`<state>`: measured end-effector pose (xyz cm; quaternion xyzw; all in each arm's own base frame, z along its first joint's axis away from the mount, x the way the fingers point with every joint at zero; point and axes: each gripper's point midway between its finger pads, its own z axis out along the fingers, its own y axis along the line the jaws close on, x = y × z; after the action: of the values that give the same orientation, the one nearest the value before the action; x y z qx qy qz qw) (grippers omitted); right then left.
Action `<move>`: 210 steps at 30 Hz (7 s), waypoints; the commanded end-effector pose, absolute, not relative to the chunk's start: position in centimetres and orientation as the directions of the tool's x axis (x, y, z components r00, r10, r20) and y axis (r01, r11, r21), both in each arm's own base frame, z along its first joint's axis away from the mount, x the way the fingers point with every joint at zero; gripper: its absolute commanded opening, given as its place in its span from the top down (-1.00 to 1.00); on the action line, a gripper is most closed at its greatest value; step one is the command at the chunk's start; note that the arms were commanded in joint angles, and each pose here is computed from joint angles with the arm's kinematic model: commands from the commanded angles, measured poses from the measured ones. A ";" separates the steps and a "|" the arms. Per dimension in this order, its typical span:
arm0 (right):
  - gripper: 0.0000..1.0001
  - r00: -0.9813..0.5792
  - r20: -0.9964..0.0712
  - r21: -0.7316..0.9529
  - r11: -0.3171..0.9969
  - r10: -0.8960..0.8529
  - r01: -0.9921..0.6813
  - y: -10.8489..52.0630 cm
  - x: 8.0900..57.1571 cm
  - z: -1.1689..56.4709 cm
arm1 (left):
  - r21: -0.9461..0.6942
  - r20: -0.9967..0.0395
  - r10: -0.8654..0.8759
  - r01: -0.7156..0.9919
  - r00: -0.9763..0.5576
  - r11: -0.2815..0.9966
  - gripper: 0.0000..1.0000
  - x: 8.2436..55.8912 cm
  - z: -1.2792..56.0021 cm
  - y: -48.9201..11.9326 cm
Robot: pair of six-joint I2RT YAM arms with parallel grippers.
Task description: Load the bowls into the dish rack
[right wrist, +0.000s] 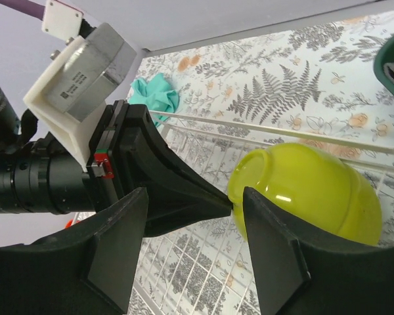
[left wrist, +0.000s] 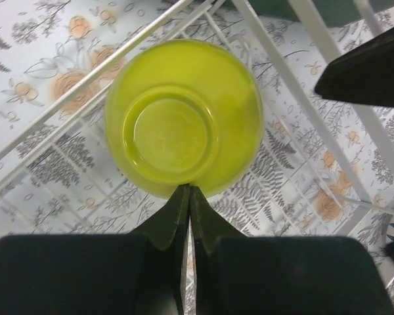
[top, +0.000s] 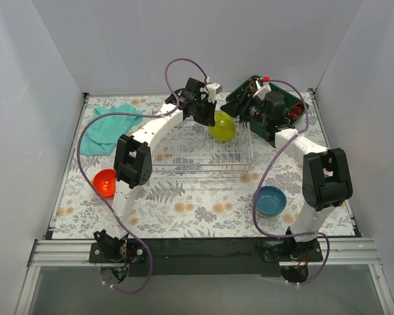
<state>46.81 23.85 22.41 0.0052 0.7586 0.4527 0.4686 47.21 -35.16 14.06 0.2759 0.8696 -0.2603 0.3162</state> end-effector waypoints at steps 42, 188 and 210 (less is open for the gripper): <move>-0.34 -0.379 -0.910 0.353 0.791 0.167 -0.500 15.7 39.2 26.6 | 0.090 -0.751 0.186 0.181 -0.634 0.979 -0.28 40.2 29.2 -2.3; 0.97 0.635 -0.712 -0.338 -0.647 -0.298 -0.683 52.6 14.8 21.1 | -0.197 -0.789 -0.266 -0.182 -0.553 0.963 -0.35 30.2 25.8 5.3; 0.97 -0.375 -0.927 0.369 0.170 -0.004 -0.914 45.3 26.2 38.3 | -0.131 -0.904 -0.010 0.254 -0.428 0.958 -0.07 39.8 31.5 -4.6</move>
<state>27.49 44.88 32.04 -0.4359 0.6553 0.4715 0.3979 39.33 0.94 31.78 -0.0280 0.8380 -0.1059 0.5346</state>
